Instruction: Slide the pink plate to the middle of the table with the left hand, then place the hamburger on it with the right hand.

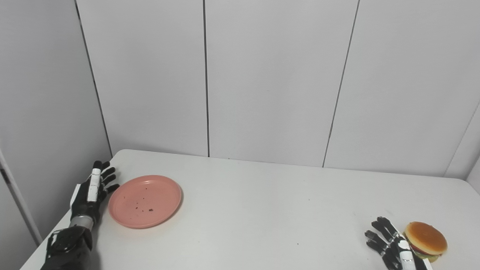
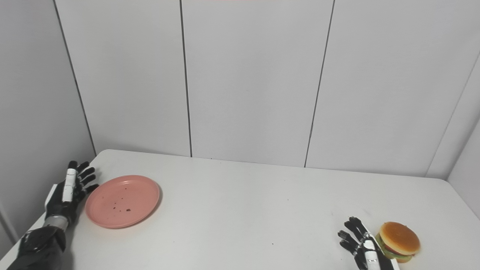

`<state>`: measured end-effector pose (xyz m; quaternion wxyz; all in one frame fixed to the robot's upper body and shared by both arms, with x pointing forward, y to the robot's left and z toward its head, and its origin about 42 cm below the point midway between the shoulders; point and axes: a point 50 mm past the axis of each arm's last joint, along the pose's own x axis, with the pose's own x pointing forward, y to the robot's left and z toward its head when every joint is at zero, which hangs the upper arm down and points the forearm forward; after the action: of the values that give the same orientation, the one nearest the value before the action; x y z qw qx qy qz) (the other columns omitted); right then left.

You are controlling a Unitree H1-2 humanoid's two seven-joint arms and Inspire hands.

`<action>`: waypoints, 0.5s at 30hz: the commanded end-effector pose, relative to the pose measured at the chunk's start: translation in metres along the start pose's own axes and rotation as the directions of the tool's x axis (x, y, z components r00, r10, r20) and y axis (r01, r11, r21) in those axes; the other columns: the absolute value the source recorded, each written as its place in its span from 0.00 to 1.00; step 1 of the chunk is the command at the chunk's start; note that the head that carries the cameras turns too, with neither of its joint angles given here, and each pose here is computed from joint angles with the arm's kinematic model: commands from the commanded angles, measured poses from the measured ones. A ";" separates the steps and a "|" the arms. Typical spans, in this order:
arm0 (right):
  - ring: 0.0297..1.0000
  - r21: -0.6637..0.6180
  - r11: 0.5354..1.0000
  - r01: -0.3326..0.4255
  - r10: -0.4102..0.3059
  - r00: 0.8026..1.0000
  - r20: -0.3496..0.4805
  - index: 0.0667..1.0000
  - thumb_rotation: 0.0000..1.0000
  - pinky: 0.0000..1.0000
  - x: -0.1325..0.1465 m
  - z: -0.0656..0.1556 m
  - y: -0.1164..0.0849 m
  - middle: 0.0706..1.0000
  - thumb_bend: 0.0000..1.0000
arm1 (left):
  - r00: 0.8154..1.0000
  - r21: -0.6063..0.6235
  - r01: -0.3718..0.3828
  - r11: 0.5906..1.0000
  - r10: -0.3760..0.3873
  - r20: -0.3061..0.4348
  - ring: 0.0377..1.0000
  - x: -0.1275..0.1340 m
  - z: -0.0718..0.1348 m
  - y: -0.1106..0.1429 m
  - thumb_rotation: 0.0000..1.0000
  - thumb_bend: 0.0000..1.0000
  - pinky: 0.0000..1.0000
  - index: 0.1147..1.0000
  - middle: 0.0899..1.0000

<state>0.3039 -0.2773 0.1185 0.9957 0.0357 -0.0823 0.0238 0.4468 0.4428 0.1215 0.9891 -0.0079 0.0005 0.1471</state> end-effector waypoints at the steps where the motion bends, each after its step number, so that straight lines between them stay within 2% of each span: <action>1: 0.81 0.036 0.999 0.027 -0.022 0.994 -0.111 0.86 0.94 0.84 -0.027 -0.027 0.004 0.87 0.74 | 0.998 -0.007 0.038 0.999 -0.037 0.055 0.88 0.015 0.022 -0.017 0.96 0.98 0.78 0.84 0.86; 7: 0.80 0.039 0.999 0.034 -0.030 0.993 -0.116 0.85 0.92 0.82 -0.027 -0.026 0.006 0.86 0.76 | 0.996 -0.018 0.068 0.998 -0.067 0.054 0.86 0.013 0.017 -0.023 0.92 0.99 0.77 0.84 0.85; 15: 0.81 0.027 0.999 0.031 -0.027 0.993 -0.116 0.85 0.92 0.83 -0.028 -0.024 0.007 0.86 0.77 | 0.993 -0.064 0.106 0.992 -0.102 0.062 0.86 0.010 0.012 -0.039 0.90 0.96 0.78 0.83 0.83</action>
<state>0.2976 -0.2765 0.1173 0.9963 0.0367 -0.0753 0.0176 0.4513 0.4277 0.1187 0.9906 -0.0332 -0.0084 0.1327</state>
